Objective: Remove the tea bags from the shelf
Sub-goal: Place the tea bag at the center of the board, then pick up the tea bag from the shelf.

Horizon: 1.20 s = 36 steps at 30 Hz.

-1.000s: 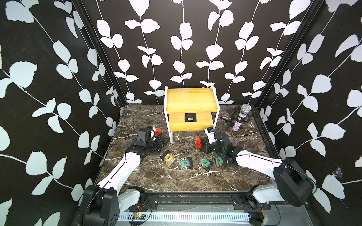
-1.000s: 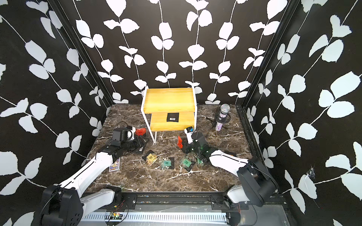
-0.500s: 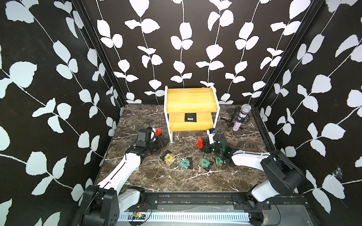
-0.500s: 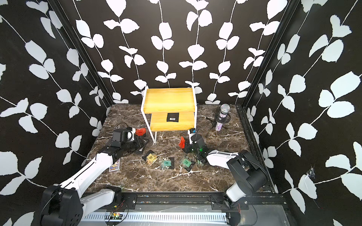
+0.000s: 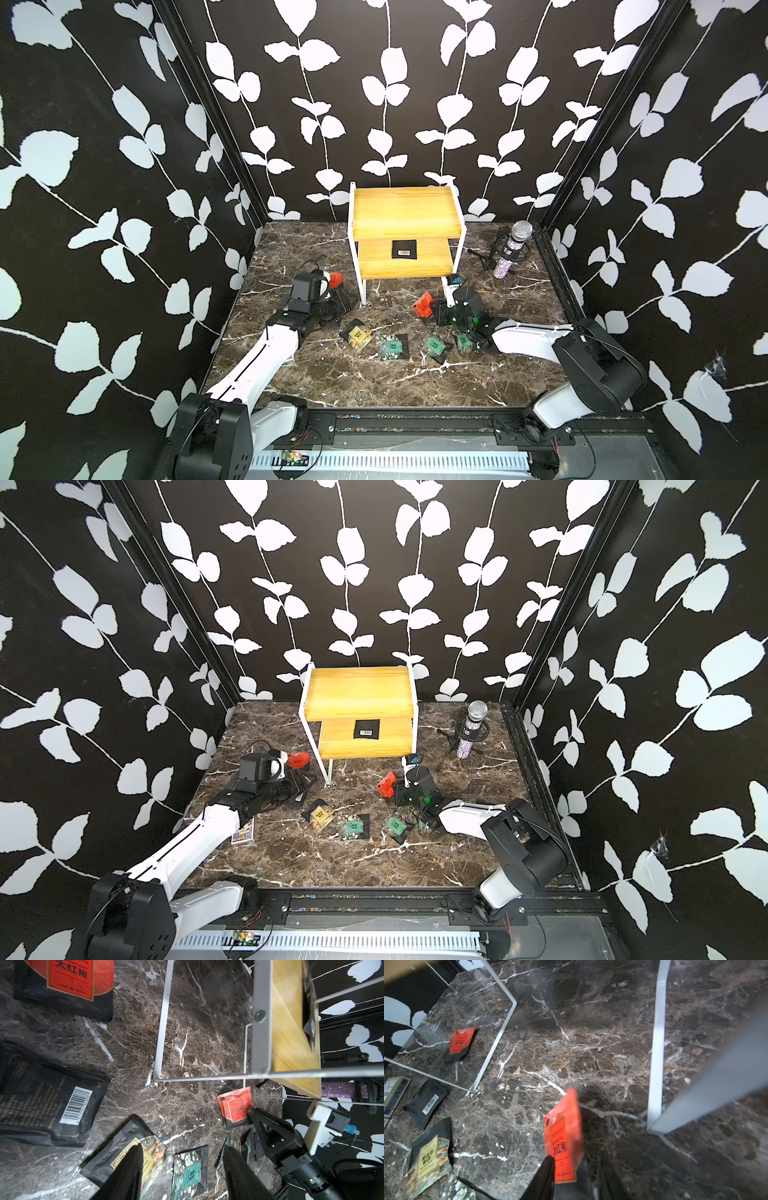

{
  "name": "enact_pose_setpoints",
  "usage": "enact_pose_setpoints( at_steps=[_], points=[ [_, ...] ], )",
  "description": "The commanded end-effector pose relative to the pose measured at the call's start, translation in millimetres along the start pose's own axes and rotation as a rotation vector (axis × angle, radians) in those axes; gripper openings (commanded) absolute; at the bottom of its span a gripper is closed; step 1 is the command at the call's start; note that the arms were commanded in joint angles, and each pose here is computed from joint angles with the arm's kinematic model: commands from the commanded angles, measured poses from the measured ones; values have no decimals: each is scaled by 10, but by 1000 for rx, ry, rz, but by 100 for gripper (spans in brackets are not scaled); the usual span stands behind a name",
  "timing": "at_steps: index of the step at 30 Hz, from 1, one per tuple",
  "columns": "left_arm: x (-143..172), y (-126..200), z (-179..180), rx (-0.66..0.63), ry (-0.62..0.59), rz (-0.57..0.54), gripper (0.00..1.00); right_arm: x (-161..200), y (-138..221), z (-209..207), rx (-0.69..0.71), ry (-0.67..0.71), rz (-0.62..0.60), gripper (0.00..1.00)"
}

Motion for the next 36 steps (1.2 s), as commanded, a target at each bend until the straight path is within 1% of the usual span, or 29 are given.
enact_pose_setpoints(
  at_steps=[1, 3, 8, 11, 16, 22, 29, 30, 31, 36],
  points=[
    [9, -3, 8, 1, -11, -15, 56, -9, 108, -51, 28, 30, -10, 41],
    [9, -3, 1, 3, -12, -16, 56, -23, 153, -49, 30, 45, -6, 42],
    [-13, 5, -24, 9, -15, -24, 56, -96, 312, 26, 6, 118, -2, 48],
    [-27, 23, -51, 9, -23, -28, 56, -124, 419, 140, -17, 217, 12, 52],
    [-57, 66, -125, 8, -53, -33, 57, -166, 603, 454, -76, 442, 14, 58],
    [-108, 89, -238, 20, -81, -43, 58, -298, 777, 771, -150, 644, -65, 70],
    [-85, 61, -302, 29, -95, -39, 58, -472, 832, 1024, -239, 854, -166, 86],
    [-82, 64, -305, 29, -95, -40, 58, -502, 835, 1049, -244, 884, -185, 91],
    [-84, 73, -315, 31, -98, -43, 59, -524, 833, 1075, -251, 912, -200, 99],
    [-74, 85, -314, 27, -99, -42, 59, -639, 721, 1191, -252, 1044, -238, 99]
  ],
)
Point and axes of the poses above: each gripper's point midway between its finger pads, its own y axis back along the fingers, its own z axis along the line the jaws close on, x = y × z, the point moved 4 cm from there along y, back along the fingers, and after that the axes turned 2 degrees about -y, right-handed, at the moved point
